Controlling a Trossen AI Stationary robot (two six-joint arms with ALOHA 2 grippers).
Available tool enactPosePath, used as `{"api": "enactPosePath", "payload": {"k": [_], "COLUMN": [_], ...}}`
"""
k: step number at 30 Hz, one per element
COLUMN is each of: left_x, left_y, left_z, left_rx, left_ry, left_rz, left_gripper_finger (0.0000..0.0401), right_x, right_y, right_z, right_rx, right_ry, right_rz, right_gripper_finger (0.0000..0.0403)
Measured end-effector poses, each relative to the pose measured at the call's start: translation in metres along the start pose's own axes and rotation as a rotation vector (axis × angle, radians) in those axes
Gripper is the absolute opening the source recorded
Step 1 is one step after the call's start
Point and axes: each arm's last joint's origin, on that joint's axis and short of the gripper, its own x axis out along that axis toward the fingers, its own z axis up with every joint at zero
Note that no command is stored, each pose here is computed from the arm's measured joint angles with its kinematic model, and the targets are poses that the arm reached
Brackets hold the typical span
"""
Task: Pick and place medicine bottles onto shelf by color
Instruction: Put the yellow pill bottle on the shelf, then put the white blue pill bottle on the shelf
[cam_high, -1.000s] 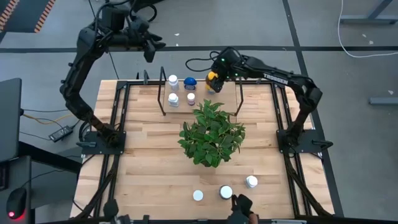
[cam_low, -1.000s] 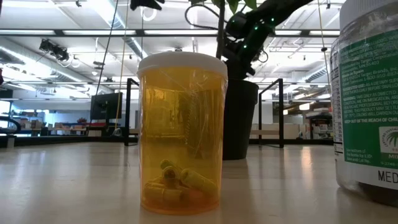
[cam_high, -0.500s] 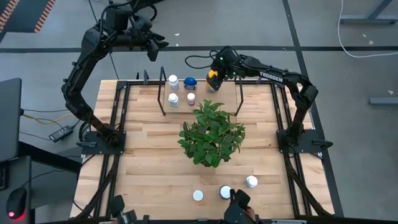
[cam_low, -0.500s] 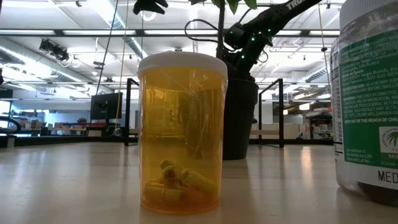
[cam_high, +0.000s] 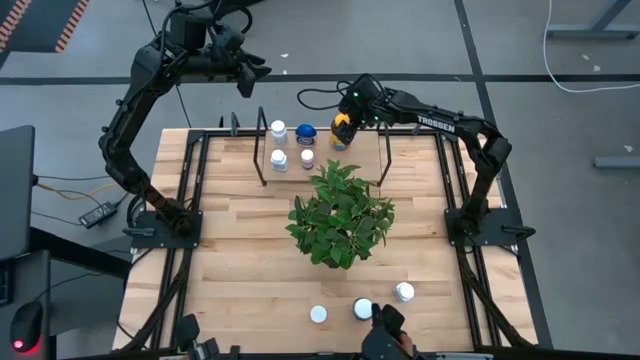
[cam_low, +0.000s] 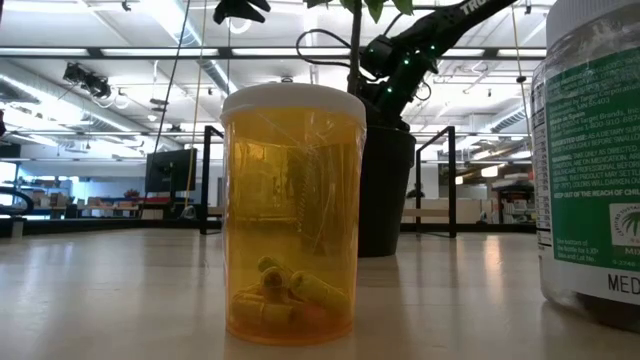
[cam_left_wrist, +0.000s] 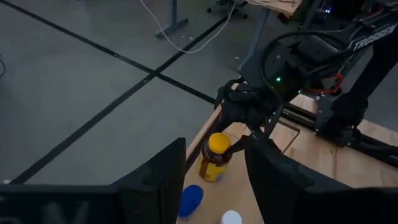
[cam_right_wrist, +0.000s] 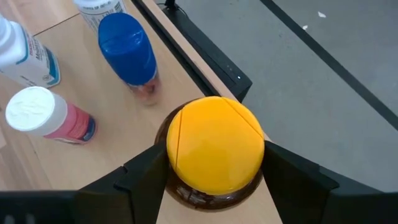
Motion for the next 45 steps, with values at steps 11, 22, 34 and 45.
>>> {"api": "enactPosePath", "payload": {"k": [11,22,34,45], "left_x": [-0.001,0.001,0.005,0.008], "left_y": [-0.005,-0.014,-0.034,-0.052], "left_z": [0.000,0.000,-0.004,-0.004], "left_rx": [-0.020,-0.067,-0.114,-0.141], "left_ry": [0.000,0.010,0.065,0.080], "left_rz": [-0.013,-0.042,-0.104,-0.157], "left_gripper_finger": [0.0172,0.0172,0.0172,0.0172], "right_x": [-0.045,-0.112,-0.190,-0.242], "right_y": [0.000,0.006,0.007,0.005], "right_z": [0.028,0.028,0.013,-0.010], "right_rx": [0.007,0.029,0.038,0.064], "right_ry": [0.019,0.273,0.161,0.129], "right_rz": [-0.004,0.092,0.077,0.045], "right_gripper_finger": [0.0257,0.0258,0.0258,0.0258]}}
